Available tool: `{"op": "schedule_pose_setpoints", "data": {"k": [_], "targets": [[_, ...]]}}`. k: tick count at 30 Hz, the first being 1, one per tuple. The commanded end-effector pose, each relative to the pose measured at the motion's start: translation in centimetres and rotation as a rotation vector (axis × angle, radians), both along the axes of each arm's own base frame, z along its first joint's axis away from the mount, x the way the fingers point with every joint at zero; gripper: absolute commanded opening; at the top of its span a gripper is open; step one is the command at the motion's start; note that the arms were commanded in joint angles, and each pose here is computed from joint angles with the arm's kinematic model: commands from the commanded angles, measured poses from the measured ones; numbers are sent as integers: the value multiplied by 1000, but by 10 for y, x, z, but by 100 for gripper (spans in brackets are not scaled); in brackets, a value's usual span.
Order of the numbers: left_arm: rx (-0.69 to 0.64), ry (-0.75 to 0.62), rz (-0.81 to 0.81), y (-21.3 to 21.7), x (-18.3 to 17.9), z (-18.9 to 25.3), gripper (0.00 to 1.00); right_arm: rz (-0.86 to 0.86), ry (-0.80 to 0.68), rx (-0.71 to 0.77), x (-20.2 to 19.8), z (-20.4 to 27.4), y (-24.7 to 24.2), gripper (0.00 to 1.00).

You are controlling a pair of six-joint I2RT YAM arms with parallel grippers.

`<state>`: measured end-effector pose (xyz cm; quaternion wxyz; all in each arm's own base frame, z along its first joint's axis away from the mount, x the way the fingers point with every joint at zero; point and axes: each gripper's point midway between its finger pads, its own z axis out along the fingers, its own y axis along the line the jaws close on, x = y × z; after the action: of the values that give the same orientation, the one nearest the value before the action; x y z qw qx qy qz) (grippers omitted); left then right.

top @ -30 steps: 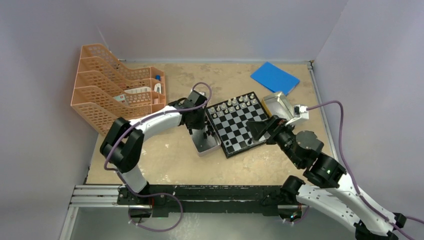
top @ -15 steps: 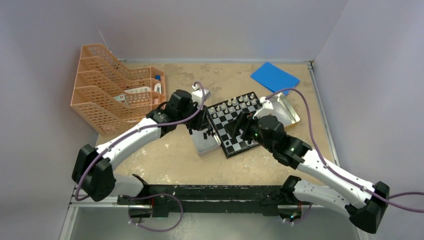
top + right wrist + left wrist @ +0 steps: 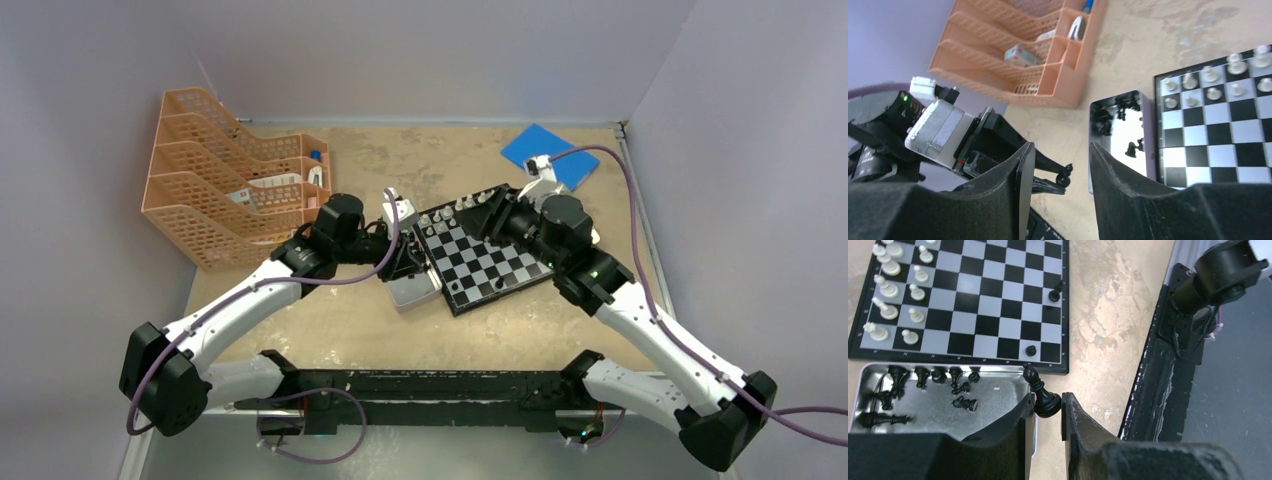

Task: Set up the chess pieces on the board
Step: Place the chess piece on the chessboard.

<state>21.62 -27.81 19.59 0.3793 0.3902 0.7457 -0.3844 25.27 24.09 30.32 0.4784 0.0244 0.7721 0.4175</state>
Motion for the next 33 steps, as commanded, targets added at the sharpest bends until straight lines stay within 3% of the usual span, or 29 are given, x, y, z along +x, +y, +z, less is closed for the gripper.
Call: {"op": "schedule_pose_setpoints", "data": {"k": [1, 8, 23, 33], "targets": [[-83, -148, -156, -11, -9, 25, 4, 308, -61, 54, -28, 19, 37, 45], [-98, -197, -241, -14, -18, 30, 4, 515, 38, 3, -43, -19, 61, 44], [-106, -207, -290, -16, -23, 30, 3, 554, 146, -71, -39, -68, 68, 45], [-102, -211, -284, -15, -22, 29, 3, 635, 168, -23, -55, -78, 72, 33]]}}
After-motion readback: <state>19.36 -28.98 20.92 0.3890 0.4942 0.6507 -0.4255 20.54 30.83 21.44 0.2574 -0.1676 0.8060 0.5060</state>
